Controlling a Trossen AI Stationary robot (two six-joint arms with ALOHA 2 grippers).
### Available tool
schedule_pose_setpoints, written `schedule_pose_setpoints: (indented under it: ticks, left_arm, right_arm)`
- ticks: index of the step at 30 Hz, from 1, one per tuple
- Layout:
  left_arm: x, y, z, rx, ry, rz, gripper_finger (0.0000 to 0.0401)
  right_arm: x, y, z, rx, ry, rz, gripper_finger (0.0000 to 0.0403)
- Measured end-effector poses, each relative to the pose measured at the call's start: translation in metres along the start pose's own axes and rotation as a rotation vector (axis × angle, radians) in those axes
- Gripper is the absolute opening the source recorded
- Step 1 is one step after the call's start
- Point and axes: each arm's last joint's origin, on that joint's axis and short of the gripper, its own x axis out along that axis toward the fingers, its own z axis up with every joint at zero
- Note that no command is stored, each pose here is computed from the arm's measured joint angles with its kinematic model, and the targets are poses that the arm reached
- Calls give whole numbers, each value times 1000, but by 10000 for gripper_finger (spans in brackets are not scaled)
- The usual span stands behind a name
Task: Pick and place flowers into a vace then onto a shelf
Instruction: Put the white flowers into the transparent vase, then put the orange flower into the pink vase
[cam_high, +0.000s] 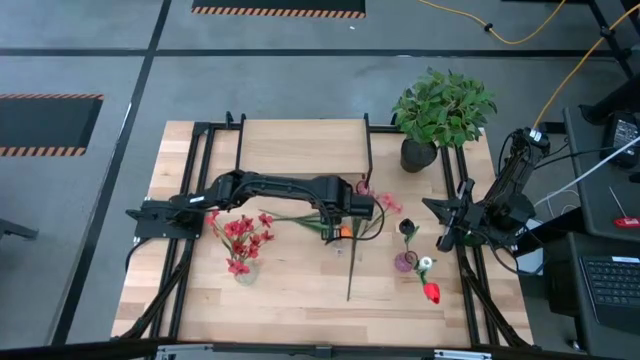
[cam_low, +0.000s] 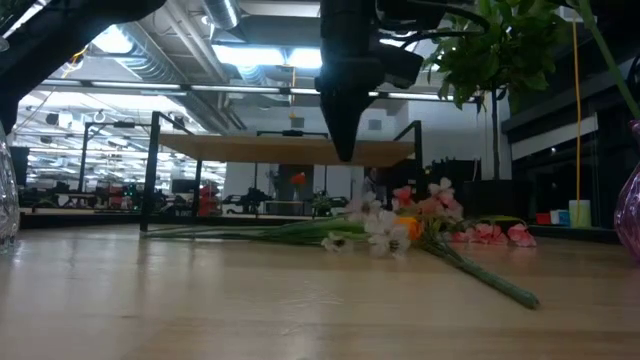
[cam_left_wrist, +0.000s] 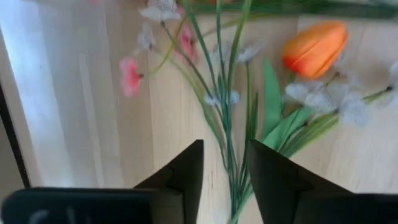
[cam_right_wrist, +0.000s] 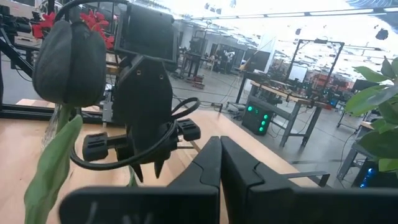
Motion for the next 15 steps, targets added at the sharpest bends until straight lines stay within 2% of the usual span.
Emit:
schedule_pose_setpoints:
  ticks: [8, 15]
  left_arm:
    - [-9, -2, -13, -41, 85, 11, 143]
    - [-7, -15, -13, -50, 102, -54, 143]
  right_arm:
    - [0, 0, 0, -7, 1, 1, 5]
    - [0, 0, 0, -7, 1, 1, 5]
